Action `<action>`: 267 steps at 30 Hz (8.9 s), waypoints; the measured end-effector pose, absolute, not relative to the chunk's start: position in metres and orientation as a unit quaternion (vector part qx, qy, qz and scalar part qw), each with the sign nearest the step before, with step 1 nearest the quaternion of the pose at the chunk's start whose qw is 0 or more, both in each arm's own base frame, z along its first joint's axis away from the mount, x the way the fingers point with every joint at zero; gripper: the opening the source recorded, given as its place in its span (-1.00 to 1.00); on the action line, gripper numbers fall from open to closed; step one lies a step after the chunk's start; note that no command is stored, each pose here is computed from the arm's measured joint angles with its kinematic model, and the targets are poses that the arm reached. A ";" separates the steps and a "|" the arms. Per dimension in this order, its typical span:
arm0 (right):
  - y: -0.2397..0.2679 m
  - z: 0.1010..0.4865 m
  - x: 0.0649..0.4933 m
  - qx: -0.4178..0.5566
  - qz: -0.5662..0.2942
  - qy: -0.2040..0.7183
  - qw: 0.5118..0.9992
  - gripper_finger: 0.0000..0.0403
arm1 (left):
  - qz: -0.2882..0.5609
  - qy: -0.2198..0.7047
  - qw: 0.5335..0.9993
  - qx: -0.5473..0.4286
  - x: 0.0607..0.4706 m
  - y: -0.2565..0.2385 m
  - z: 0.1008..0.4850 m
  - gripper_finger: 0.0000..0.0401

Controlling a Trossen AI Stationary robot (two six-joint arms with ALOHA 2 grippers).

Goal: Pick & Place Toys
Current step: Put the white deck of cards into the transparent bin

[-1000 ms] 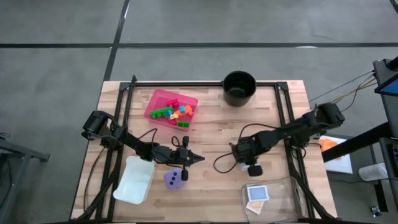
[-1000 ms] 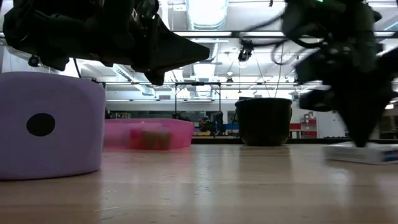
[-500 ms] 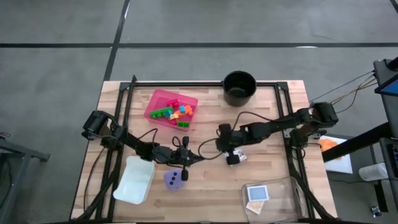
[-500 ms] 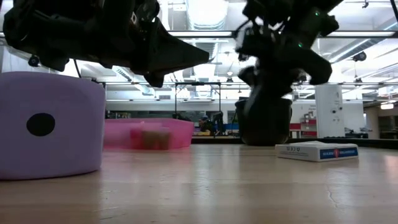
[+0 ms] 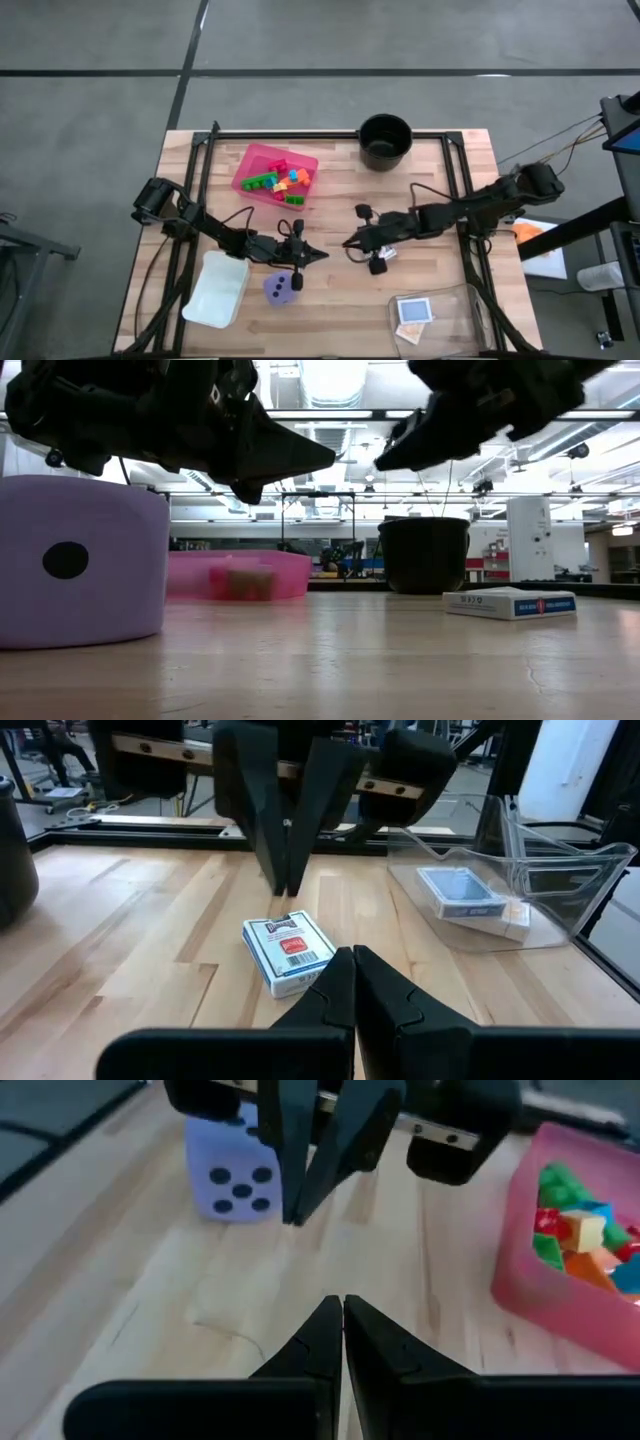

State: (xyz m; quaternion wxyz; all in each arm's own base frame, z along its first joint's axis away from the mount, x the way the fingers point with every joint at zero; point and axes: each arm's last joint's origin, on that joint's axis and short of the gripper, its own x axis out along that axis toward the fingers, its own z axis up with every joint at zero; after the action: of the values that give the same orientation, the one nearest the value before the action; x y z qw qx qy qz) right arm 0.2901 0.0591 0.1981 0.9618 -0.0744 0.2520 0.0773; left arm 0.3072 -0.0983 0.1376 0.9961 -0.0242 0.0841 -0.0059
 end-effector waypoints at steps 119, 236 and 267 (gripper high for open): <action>0.036 0.168 0.251 0.013 0.043 0.141 0.989 0.41 | 0.089 0.422 0.902 0.029 0.375 -0.102 0.100 -0.97; -0.057 0.108 0.311 0.344 0.110 0.487 0.795 0.41 | 0.132 0.430 0.893 0.008 0.372 -0.104 0.094 -0.97; -0.035 0.117 0.319 0.256 0.145 0.479 0.827 -0.66 | 0.086 0.404 0.908 0.060 0.374 -0.109 0.107 -0.97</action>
State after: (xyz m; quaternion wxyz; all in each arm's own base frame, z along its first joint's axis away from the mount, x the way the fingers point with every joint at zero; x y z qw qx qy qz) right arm 0.3191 -0.0354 0.1169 0.8272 0.2558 0.4787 0.1454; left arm 0.3737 -0.1090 0.1072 0.9085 0.0604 0.4045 0.0861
